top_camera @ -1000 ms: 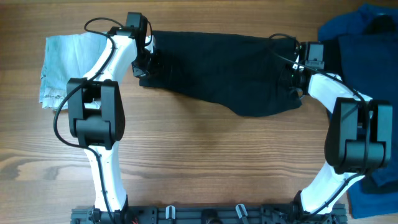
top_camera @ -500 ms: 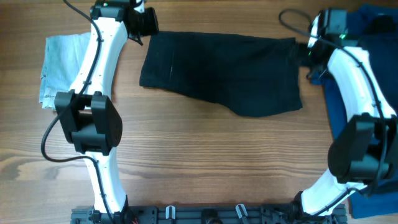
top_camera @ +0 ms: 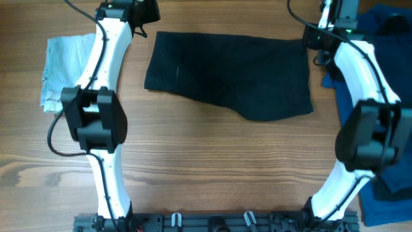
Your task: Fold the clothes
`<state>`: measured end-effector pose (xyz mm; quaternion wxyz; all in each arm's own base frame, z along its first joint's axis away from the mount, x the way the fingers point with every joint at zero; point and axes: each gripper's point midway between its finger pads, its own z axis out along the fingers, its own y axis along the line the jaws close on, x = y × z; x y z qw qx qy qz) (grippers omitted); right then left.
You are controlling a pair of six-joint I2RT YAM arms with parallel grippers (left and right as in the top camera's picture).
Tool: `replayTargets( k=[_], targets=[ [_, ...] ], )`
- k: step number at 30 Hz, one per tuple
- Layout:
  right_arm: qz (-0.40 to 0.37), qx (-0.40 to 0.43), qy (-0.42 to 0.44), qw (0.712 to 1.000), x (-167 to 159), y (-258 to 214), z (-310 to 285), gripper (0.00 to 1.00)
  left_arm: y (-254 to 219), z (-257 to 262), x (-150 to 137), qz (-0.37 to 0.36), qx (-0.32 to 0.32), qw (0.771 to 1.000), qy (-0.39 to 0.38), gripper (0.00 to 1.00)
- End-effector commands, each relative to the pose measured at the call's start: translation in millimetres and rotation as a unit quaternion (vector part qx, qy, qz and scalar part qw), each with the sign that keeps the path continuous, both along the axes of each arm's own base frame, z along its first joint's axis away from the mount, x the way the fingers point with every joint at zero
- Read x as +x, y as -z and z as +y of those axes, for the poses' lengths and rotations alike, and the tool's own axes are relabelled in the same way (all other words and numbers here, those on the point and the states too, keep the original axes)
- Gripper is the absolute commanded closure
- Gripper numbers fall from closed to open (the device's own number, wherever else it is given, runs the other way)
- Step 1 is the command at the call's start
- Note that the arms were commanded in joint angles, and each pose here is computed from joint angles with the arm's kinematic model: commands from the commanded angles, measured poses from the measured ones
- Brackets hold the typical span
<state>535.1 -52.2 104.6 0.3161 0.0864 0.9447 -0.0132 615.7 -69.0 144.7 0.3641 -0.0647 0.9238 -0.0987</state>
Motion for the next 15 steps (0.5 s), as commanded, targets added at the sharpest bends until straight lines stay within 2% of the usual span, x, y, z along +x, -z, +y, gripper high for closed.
replayTargets(
  k=[1,4,9,10,13,15],
  targets=[
    [-0.002,0.019,0.02,1.0,12.5,23.7,-3.6,0.41,25.1,14.3,15.0,-0.002,0.002,1.0,-0.018,0.6],
    [-0.017,0.047,0.039,0.998,22.5,33.7,-5.6,0.39,23.8,16.0,24.4,-0.02,-0.015,0.999,-0.035,0.6],
    [-0.039,0.099,0.021,0.994,37.2,44.0,3.1,0.39,30.5,9.8,30.7,-0.028,-0.023,0.999,-0.029,0.6],
    [-0.038,0.106,0.027,0.993,38.2,48.9,3.7,0.4,37.2,8.5,30.0,-0.021,-0.023,0.999,-0.027,0.6],
    [-0.025,0.121,0.039,0.992,35.6,59.8,6.1,0.5,54.7,8.9,26.7,-0.001,-0.022,0.999,-0.027,0.58],
    [-0.02,0.128,0.033,0.991,34.0,61.8,9.9,0.53,58.9,9.0,25.8,0.004,-0.021,0.999,-0.027,0.58]
  ],
)
